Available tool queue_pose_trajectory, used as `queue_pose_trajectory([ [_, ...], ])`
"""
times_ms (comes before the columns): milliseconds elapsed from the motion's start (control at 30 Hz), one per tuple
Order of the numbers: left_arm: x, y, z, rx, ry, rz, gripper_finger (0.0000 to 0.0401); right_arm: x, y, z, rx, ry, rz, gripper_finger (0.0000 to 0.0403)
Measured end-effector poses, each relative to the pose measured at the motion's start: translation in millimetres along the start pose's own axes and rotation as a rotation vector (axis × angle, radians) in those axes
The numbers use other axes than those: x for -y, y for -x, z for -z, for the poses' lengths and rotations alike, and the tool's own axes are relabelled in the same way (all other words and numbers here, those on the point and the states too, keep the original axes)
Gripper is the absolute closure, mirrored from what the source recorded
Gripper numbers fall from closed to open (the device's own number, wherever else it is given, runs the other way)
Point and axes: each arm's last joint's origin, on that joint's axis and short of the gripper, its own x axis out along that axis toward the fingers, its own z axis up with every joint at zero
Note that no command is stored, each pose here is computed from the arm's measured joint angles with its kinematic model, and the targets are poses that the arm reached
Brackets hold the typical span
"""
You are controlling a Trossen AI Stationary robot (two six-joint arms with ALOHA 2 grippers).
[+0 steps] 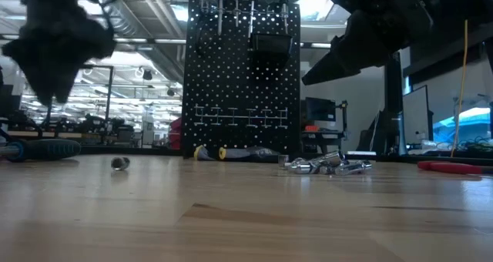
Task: Hang tools onto peg board
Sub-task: Hang the dark blue screwdriver on the pegboard
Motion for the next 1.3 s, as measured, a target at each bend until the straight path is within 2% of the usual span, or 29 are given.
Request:
queue_pose_trajectory([
  [367,-17.0,-41.7,3.0,-0.013,0.11,-0.14,0.0196,-0.2,0.1,0.2,-0.003,-0.002,-0.001,0.0194],
  [800,-26.3,-65.6,-4.0,0.096,0.187,-0.146,0.0196,-0.2,0.1,0.3,-0.004,-0.001,-0.001,0.0194],
  [1067,-30.9,-81.9,-1.4,0.11,0.167,-0.108,0.0196,-0.2,0.0,0.7,-0.007,0.0,-0.001,0.0194],
  [1300,-30.5,-83.3,-1.5,0.114,0.066,-0.102,0.0196,-0.2,0.0,0.8,-0.008,0.001,-0.003,0.0194],
])
